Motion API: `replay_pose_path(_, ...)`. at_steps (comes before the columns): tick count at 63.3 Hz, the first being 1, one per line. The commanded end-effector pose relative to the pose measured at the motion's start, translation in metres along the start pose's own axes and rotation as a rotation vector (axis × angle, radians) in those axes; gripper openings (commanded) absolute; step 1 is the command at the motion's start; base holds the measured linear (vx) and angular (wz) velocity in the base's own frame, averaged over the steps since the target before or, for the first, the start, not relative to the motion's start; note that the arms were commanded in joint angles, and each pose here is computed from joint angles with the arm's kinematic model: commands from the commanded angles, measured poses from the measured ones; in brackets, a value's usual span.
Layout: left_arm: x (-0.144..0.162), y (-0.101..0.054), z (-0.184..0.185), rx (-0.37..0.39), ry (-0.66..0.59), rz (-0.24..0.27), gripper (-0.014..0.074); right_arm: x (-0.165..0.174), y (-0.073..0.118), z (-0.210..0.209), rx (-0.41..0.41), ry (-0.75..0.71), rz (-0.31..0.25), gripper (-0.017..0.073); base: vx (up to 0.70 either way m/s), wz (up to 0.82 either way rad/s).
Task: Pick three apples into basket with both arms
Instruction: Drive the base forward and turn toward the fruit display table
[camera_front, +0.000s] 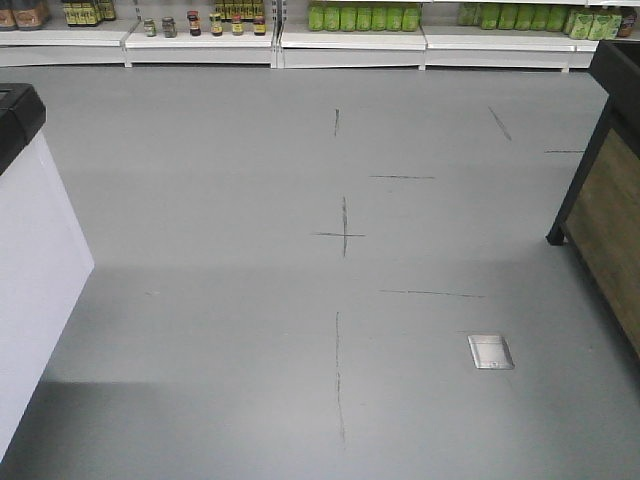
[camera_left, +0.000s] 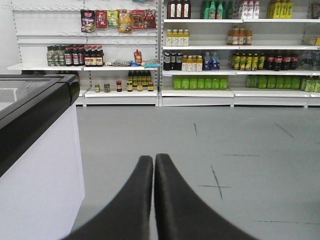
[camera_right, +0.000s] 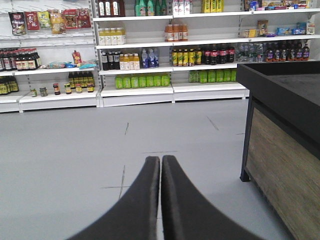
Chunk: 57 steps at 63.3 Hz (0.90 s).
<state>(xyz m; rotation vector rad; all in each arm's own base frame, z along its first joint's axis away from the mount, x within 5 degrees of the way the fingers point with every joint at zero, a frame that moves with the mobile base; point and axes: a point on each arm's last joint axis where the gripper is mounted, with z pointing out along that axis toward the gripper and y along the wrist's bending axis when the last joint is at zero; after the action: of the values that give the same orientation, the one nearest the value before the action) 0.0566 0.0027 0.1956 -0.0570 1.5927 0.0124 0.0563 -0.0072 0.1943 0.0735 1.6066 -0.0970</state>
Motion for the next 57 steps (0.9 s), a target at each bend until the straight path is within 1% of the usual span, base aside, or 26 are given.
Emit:
replay_pose_path(1,-0.0165,-0.0010,-0.0029,0.010,-0.116,-0.013,-0.0006,-0.0029,0.0013,-0.0005,-0.011,-0.070,-0.018,-0.0005,0.18,-0.04)
replay_pose_path(30,-0.0165,-0.0010,-0.0029,0.010,-0.116,-0.013,-0.0006,-0.0029,0.0013,-0.0005,-0.011,-0.070,-0.018,-0.0005,0.19,-0.08)
replay_pose_path(57,-0.0165,-0.0010,-0.0029,0.010,-0.116,-0.013,-0.0006,-0.0029,0.0013,-0.0005,-0.011,-0.070,-0.018,-0.0005,0.20,-0.19)
